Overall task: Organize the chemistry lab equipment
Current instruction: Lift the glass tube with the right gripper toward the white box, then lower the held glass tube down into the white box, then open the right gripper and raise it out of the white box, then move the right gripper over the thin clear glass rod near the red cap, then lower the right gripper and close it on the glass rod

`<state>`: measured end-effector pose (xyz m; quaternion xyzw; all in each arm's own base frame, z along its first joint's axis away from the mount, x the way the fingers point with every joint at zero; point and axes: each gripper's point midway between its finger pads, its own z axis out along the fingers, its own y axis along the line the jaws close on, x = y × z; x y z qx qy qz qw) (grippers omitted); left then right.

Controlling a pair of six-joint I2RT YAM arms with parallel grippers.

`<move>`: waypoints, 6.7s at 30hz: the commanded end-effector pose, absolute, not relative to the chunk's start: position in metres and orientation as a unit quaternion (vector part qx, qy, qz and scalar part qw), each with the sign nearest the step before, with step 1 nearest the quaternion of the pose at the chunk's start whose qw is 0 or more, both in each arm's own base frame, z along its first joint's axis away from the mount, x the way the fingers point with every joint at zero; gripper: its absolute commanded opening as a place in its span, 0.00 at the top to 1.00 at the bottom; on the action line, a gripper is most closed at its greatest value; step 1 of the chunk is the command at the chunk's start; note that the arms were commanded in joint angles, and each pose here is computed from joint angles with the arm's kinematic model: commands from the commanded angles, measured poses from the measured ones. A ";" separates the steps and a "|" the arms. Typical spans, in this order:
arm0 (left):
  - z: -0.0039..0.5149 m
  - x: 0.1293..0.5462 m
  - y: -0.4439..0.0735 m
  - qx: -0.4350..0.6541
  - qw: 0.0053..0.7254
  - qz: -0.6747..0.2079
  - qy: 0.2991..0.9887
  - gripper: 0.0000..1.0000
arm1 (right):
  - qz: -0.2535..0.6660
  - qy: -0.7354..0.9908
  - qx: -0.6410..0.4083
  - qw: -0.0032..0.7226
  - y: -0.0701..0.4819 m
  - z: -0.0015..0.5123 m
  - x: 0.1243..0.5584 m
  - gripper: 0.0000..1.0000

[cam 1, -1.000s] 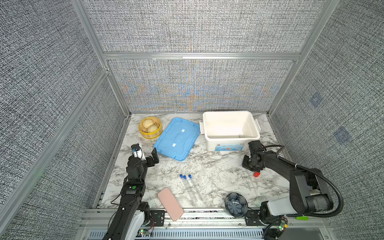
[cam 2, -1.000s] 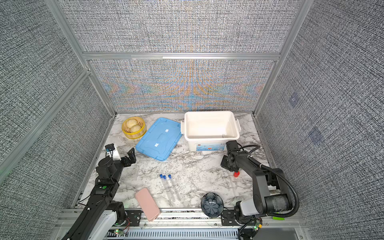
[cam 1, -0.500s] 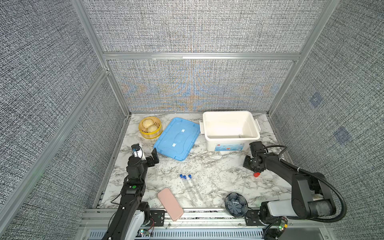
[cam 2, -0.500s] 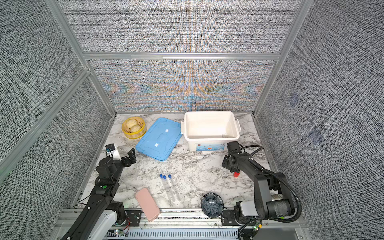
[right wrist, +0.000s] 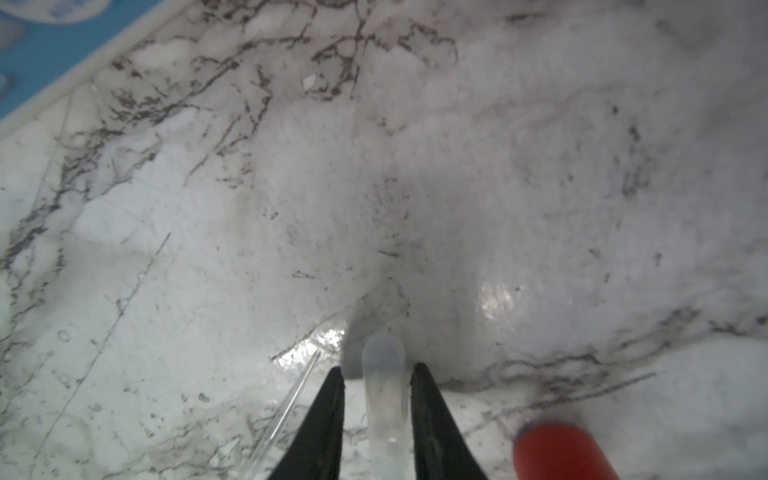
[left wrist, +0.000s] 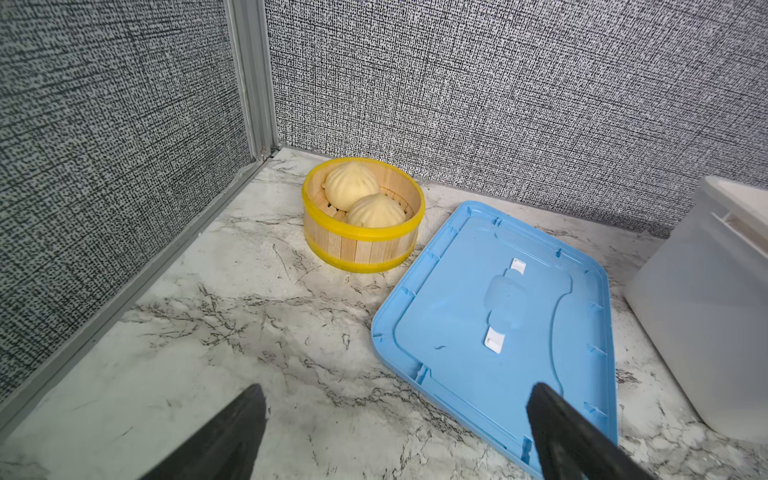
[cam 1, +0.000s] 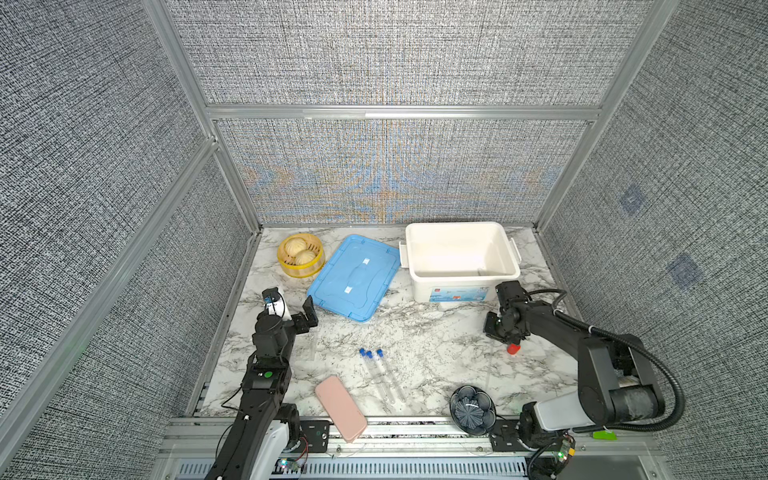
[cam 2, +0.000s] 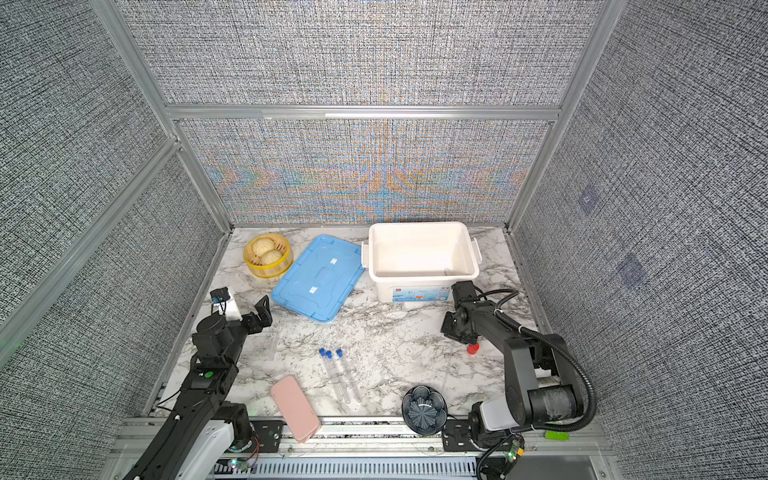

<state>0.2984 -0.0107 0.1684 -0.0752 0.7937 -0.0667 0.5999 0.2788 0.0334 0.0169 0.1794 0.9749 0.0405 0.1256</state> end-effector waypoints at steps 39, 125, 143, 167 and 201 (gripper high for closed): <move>0.172 0.302 -0.011 -0.075 0.602 -0.066 0.792 0.01 | 0.178 0.883 0.105 0.422 0.067 0.298 0.358 0.92; 0.174 0.298 -0.013 -0.067 0.603 -0.071 0.792 0.01 | -0.091 0.897 0.267 0.341 0.044 0.114 0.541 0.69; 0.171 0.302 -0.012 -0.073 0.592 -0.068 0.800 0.01 | -0.029 0.928 0.162 0.334 0.066 0.192 0.500 0.53; 0.172 0.297 -0.009 -0.080 0.600 -0.063 0.793 0.01 | -0.042 0.926 0.192 0.322 0.018 0.214 0.335 0.01; 0.171 0.300 -0.011 -0.076 0.595 -0.065 0.798 0.01 | 0.033 0.936 0.349 -0.029 0.151 0.007 0.201 0.32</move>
